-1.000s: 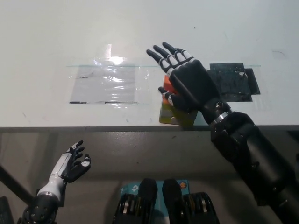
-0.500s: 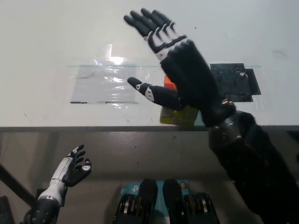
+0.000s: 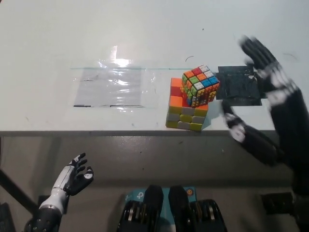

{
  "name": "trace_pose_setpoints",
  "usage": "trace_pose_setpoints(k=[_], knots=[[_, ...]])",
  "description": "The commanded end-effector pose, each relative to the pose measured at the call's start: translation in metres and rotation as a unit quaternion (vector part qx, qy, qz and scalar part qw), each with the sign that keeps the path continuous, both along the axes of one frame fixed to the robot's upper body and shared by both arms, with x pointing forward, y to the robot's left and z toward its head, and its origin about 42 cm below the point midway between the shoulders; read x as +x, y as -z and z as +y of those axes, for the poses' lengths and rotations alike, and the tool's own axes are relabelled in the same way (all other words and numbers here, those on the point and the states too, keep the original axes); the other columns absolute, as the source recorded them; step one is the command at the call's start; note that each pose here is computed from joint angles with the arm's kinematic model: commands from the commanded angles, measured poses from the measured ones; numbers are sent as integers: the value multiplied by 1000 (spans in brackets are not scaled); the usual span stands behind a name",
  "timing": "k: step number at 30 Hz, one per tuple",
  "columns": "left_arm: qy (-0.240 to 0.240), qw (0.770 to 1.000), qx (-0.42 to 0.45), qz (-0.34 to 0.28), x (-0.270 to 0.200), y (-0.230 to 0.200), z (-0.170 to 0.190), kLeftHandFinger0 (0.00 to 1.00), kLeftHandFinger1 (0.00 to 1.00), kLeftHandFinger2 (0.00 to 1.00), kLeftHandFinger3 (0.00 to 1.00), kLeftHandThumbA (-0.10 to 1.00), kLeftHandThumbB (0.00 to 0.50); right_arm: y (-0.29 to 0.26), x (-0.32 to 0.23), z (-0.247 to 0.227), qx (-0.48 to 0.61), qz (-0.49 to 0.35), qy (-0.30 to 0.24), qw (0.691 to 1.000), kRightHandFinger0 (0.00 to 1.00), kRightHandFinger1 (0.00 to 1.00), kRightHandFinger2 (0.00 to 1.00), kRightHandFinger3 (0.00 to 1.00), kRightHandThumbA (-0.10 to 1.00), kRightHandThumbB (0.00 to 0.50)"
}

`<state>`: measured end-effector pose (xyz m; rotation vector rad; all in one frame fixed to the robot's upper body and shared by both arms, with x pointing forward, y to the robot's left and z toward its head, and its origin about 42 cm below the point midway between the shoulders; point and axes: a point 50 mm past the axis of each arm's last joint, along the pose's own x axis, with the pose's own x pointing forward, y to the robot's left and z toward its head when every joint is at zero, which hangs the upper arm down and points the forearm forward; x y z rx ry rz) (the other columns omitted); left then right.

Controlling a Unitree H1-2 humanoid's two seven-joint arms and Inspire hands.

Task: The robot uses its right hand to pick up the small cube kept on the middle on the desk and place it on the bigger cube kept next to it

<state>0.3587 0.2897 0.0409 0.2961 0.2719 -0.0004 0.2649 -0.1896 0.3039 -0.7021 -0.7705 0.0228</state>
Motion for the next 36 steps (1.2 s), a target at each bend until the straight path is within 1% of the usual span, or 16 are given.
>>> trace_pose_setpoints(k=[1, 2, 3, 4, 6, 9, 11, 13, 17, 20, 22, 25, 29, 32, 34, 36], knots=[[-7, 999, 2, -33, 11, -17, 6, 1000, 1000, 1000, 1000, 319, 207, 34, -11, -13, 62, 21, 54, 996, 757, 961, 1000, 1000, 401, 119], [-7, 999, 2, -34, 11, -17, 6, 1000, 1000, 1000, 1000, 320, 207, 36, -11, -13, 63, 22, 56, 996, 757, 958, 1000, 1000, 391, 119], [-6, 999, 1, -34, 11, -18, 6, 1000, 1000, 1000, 1000, 329, 213, 66, -10, -17, 87, 52, 76, 992, 751, 931, 1000, 1000, 327, 125], [-7, 999, 0, -36, 12, -19, 6, 1000, 1000, 1000, 1000, 330, 212, 74, -9, -18, 92, 58, 81, 991, 745, 926, 1000, 1000, 288, 129], [-7, 999, 1, -37, 12, -20, 6, 1000, 1000, 1000, 1000, 326, 203, 102, -4, -21, 96, 90, 94, 987, 746, 932, 1000, 1000, 279, 116], [-7, 999, 1, -38, 13, -20, 6, 1000, 1000, 1000, 1000, 320, 200, 140, 10, -23, 89, 119, 113, 982, 691, 898, 1000, 1000, 236, 144], [-5, 999, 5, -40, 15, -21, 5, 1000, 1000, 1000, 1000, 327, 198, 155, 18, -25, 83, 131, 120, 981, 706, 898, 1000, 1000, 222, 144], [-5, 999, -4, -42, 15, -22, 5, 1000, 1000, 1000, 1000, 300, 191, 180, 28, -28, 68, 153, 137, 976, 720, 881, 998, 1000, 239, 142], [-7, 999, -7, -42, 15, -22, 6, 1000, 1000, 1000, 1000, 306, 195, 204, 38, -31, 75, 184, 160, 967, 751, 871, 973, 1000, 254, 143], [-10, 999, -8, -41, 15, -20, 5, 1000, 1000, 1000, 1000, 299, 188, 227, 48, -39, 114, 240, 178, 947, 815, 891, 982, 1000, 279, 131], [-9, 999, -6, -40, 15, -21, 4, 1000, 1000, 1000, 1000, 318, 192, 234, 52, -44, 125, 264, 185, 938, 787, 875, 994, 1000, 313, 119], [-9, 999, -6, -42, 15, -21, 4, 1000, 1000, 1000, 1000, 330, 195, 244, 59, -49, 146, 284, 192, 928, 666, 800, 964, 1000, 319, 109], [-11, 999, -9, -43, 15, -20, 4, 1000, 1000, 1000, 1000, 307, 186, 254, 66, -54, 195, 314, 194, 909, 700, 793, 914, 1000, 259, 104], [-12, 999, -14, -47, 17, -21, 3, 1000, 1000, 1000, 1000, 304, 188, 254, 74, -58, 225, 323, 189, 900, 683, 766, 864, 1000, 212, 91], [-12, 999, -15, -46, 17, -21, 3, 1000, 1000, 1000, 1000, 314, 189, 254, 76, -58, 227, 329, 189, 897, 698, 775, 862, 1000, 219, 83], [-10, 999, -7, -48, 19, -24, 3, 1000, 1000, 1000, 1000, 334, 191, 250, 80, -56, 237, 328, 181, 896, 698, 766, 842, 1000, 184, 83]])
